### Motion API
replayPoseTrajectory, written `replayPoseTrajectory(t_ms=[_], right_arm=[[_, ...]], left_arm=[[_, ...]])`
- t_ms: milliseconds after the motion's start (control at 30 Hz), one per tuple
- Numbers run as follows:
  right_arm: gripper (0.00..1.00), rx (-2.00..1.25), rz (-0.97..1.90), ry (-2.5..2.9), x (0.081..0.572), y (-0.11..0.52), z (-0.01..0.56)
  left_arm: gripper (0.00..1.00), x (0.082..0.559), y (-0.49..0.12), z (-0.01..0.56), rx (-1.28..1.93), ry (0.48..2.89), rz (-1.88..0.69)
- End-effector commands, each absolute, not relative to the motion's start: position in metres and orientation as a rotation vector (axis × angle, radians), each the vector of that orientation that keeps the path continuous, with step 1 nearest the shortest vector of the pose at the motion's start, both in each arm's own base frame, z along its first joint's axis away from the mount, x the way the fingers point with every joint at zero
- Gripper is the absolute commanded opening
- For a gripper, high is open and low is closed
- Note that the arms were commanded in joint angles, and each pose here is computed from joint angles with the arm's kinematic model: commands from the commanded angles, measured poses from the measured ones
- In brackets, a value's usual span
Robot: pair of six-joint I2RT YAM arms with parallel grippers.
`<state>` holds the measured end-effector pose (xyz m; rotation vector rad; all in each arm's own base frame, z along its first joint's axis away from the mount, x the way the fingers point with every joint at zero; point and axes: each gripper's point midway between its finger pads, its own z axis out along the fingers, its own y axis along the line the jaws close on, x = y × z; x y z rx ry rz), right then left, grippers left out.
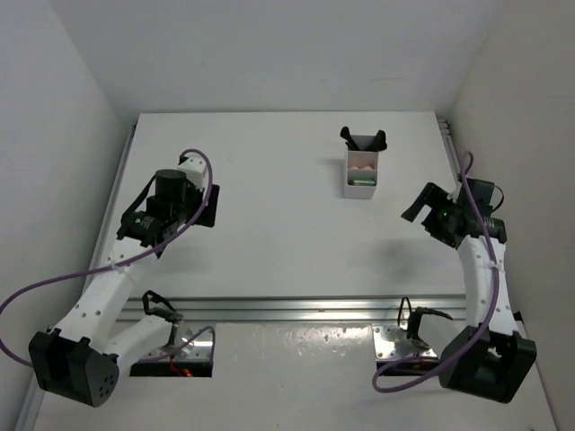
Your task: Organize the makeup
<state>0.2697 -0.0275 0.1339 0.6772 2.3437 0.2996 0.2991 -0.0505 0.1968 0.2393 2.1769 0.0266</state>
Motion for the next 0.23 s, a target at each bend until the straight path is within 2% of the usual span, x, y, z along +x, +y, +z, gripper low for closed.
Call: replayPoseTrajectory(t_ms=[0, 200], right_arm=[[1.0, 0.724, 0.272, 2.412, 0.241, -0.018, 0.135], [1.0, 0.754, 0.126, 2.475, 0.207, -0.018, 0.138]], left_arm=[[0.89, 0.294, -0.06, 0.2, 0.202, 2.162, -0.07], [0.89, 0.287, -0.067, 0.196, 0.213, 2.155, -0.13]])
